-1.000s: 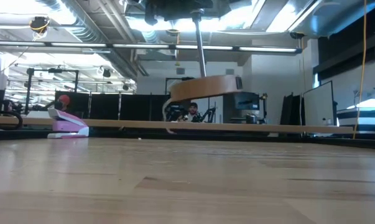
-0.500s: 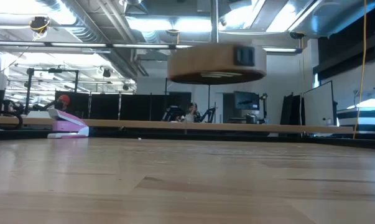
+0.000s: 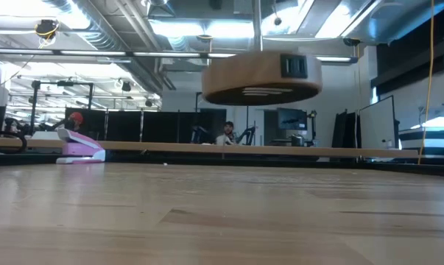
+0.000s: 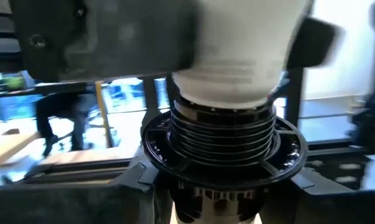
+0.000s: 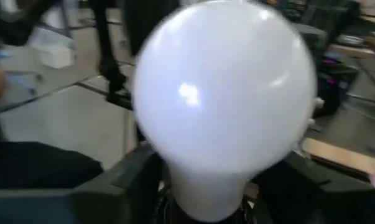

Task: Screw lightbulb
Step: Remove the white lightbulb from the brown lamp

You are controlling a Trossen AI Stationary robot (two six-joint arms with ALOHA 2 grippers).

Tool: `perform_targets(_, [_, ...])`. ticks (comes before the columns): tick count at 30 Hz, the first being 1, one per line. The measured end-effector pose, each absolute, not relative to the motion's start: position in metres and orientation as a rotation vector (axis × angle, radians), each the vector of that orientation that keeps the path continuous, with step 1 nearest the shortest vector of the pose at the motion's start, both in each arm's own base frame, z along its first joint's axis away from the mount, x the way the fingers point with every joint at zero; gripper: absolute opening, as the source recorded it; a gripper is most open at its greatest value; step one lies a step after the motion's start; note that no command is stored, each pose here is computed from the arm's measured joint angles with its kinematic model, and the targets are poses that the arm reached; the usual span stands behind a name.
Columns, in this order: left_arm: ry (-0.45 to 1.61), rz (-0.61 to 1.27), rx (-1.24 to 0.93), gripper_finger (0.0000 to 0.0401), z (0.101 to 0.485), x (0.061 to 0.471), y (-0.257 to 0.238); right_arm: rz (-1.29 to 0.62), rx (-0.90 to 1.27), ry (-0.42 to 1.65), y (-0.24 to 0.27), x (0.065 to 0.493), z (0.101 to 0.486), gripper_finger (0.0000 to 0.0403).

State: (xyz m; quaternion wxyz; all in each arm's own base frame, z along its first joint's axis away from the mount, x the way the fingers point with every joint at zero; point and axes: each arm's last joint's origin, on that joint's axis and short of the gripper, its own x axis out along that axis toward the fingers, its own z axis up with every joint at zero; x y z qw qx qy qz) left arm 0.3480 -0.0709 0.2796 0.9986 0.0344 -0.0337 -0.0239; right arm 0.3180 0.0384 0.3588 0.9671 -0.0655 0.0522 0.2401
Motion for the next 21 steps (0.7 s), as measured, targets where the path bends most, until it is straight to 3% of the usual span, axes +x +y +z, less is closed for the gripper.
perform_targets(4, [-0.061,0.056,0.063,0.0153,0.279,0.348,-0.070,0.377,-0.139,0.147,0.035,0.313,0.360,0.0300])
perform_targets(9, [-0.054,0.181,0.058,0.0153,0.279,0.346,-0.069,0.217,-0.157,0.208,0.028,0.293,0.369,0.0356])
perform_targets(21, [-0.050,0.517,0.024,0.0153,0.280,0.343,-0.060,-0.139,-0.217,0.362,0.013,0.235,0.385,0.0373])
